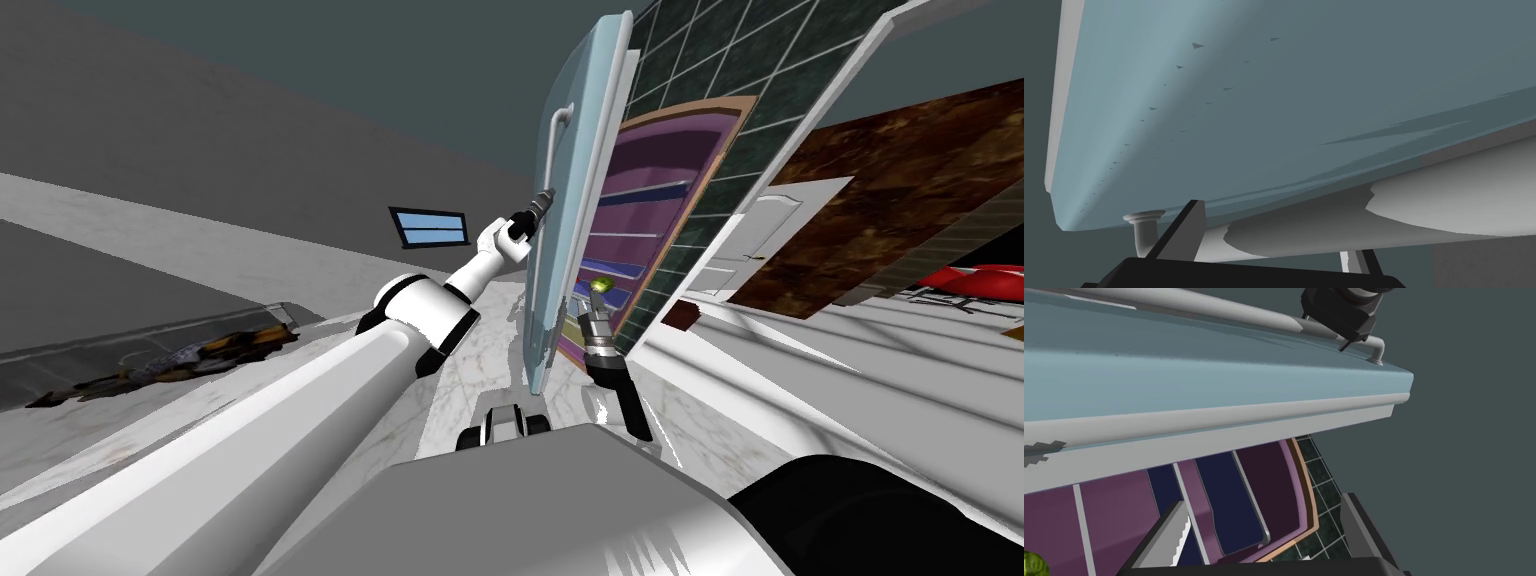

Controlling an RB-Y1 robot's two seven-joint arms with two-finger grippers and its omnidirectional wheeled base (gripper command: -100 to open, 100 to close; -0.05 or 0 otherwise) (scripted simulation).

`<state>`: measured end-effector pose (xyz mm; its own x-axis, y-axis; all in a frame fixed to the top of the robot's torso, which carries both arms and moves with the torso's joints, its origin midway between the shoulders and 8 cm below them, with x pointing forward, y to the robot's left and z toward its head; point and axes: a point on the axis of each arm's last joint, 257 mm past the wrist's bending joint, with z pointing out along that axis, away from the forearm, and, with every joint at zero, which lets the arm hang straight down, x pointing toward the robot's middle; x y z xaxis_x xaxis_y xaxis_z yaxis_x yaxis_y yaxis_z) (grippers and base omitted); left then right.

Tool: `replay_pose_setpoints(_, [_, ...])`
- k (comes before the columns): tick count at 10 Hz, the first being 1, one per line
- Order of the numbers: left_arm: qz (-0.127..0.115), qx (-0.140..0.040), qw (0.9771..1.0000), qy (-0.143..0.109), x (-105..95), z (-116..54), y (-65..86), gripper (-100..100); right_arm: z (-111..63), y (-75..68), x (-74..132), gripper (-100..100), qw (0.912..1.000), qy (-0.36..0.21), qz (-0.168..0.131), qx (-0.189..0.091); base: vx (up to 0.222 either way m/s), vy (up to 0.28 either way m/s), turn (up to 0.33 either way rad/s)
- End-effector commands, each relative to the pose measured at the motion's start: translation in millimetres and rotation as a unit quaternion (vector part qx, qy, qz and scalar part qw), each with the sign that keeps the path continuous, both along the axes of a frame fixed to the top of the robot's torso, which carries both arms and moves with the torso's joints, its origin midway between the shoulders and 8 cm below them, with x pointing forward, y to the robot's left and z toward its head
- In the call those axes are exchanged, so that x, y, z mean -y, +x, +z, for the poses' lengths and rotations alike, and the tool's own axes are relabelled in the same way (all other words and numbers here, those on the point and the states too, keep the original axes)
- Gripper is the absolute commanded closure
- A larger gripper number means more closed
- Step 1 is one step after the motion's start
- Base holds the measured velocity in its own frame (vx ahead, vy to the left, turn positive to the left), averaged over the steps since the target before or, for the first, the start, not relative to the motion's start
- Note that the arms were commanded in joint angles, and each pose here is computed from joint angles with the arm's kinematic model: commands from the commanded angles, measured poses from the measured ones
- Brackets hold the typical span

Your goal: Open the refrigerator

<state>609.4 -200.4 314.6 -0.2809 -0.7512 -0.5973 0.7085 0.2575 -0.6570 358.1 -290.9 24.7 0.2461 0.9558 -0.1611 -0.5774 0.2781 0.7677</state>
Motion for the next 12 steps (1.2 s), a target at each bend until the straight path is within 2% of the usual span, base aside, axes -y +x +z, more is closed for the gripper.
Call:
replay_pose_setpoints(1, [-0.011, -0.001, 0.9999, -0.010, 4.6, 8.0, -7.3, 100, 0.0, 0.0, 0, 0, 1.0000, 0.000, 0.000, 0.000, 0.060, 0.145, 0.006])
replay_pose_setpoints(2, [-0.022, -0.003, 0.9997, -0.011, 14.3, 7.6, -14.3, 100, 0.0, 0.0, 0, 0, 1.0000, 0.000, 0.000, 0.000, 0.059, 0.210, -0.067])
replay_pose_setpoints(3, [-0.014, 0.004, 0.9999, -0.003, 11.6, 6.6, -11.4, 100, 0.0, 0.0, 0, 0, 1.0000, 0.000, 0.000, 0.000, 0.033, 0.127, -0.037])
replay_pose_setpoints(4, [-0.024, 0.007, 0.9997, -0.003, 18.2, 8.8, -18.0, 100, 0.0, 0.0, 0, 0, 1.0000, 0.000, 0.000, 0.000, 0.096, 0.120, -0.127])
replay_pose_setpoints(12, [-0.062, 0.004, 0.9980, -0.008, 37.3, 9.8, -36.0, 100, 0.0, 0.0, 0, 0, 1.0000, 0.000, 0.000, 0.000, 0.152, 0.240, -0.124])
